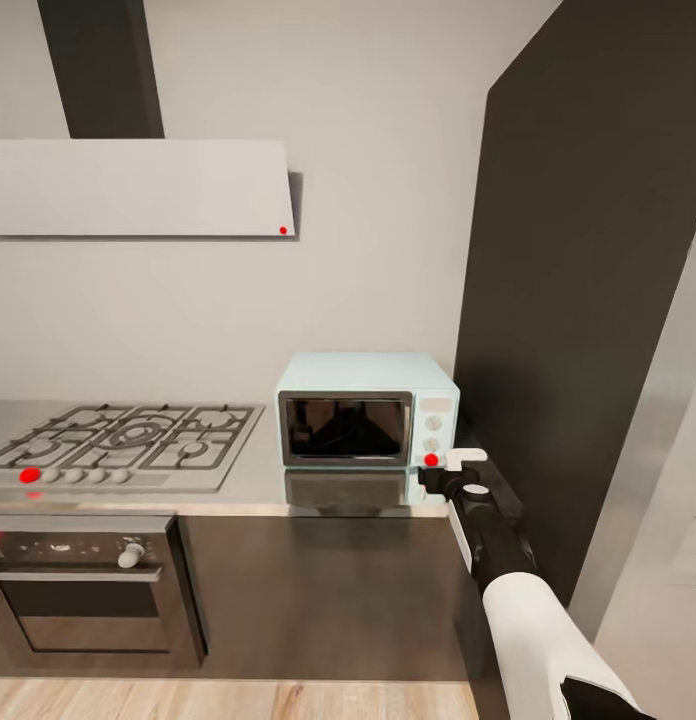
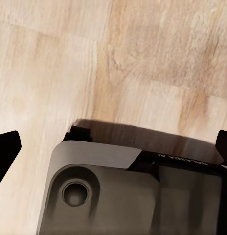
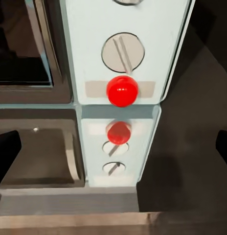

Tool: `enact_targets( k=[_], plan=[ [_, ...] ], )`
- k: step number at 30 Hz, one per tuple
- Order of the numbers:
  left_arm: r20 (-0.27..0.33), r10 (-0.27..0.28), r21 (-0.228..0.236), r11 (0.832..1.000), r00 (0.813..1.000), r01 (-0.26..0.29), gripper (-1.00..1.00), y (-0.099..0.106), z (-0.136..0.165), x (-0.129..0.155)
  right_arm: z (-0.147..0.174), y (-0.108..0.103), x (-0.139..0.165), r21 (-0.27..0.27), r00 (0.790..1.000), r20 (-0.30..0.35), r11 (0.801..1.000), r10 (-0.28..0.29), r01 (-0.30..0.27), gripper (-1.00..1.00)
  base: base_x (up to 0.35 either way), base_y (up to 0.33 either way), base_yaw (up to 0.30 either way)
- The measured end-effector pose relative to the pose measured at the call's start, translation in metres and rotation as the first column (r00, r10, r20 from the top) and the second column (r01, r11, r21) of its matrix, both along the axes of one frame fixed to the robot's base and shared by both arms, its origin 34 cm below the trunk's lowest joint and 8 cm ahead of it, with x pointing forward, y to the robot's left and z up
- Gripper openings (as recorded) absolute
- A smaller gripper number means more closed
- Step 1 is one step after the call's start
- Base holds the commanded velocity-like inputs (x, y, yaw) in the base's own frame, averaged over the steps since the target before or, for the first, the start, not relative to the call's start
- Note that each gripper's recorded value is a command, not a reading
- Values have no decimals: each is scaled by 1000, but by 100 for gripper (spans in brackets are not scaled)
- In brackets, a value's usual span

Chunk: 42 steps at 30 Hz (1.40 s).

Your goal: In the kitchen, take the popcorn bag from the countertop, put it into the microwave, and heat it until the popcorn is cooked so the cooked popcorn ends up inside the bag.

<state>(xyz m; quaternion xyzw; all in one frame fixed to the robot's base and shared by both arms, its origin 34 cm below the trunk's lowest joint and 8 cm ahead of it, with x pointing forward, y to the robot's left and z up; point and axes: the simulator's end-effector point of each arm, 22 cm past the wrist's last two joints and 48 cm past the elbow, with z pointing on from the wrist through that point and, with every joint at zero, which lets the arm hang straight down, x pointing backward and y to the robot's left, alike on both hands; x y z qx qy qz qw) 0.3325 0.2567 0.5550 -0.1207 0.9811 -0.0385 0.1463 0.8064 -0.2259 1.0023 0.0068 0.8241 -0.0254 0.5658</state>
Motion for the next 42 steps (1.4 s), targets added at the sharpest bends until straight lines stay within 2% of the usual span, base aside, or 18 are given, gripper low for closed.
enact_targets(
  k=[11, 23, 31, 33, 34, 40, 41, 42],
  plan=[
    [0, 0, 0, 1000, 1000, 0, 100, 0, 0, 0, -2, 2, 0, 4, 1000, -4, 1000, 6, -6, 100, 154, 0, 0],
    [0, 1, 1, 1000, 1000, -1, 100, 0, 0, 0, -19, 8, -4, 8, 999, -41, 1000, 19, -19, 100, 97, 0, 0],
    [0, 1, 1, 1000, 1000, -1, 100, 0, 0, 0, -21, -2, -4, -1, 999, -45, 1000, 10, -10, 100, 1, 0, 0],
    [0, 1, 1, 1000, 1000, -1, 100, 0, 0, 0, -21, -7, -4, -5, 999, -46, 1000, 6, -6, 100, 0, 0, 0],
    [0, 1, 1, 1000, 1000, -1, 100, 0, 0, 0, -22, -16, -4, -13, 999, -47, 1000, -2, 1, 100, 0, 0, 0],
    [1, 0, 1, 1000, 1000, 0, 100, 0, 0, 0, -22, -24, -4, -18, 999, -48, 1000, -2, 2, 100, 0, 0, 0],
    [1, 0, 1, 1000, 1000, 0, 100, 0, 0, 0, -22, -24, -4, -17, 999, -48, 1000, -2, 1, -100, 0, 0, 0],
    [1, 0, 1, 1000, 1000, 0, 100, 0, 0, 0, -22, -24, -4, -17, 999, -48, 1000, -2, 1, -100, 0, 0, 0]
  ],
)
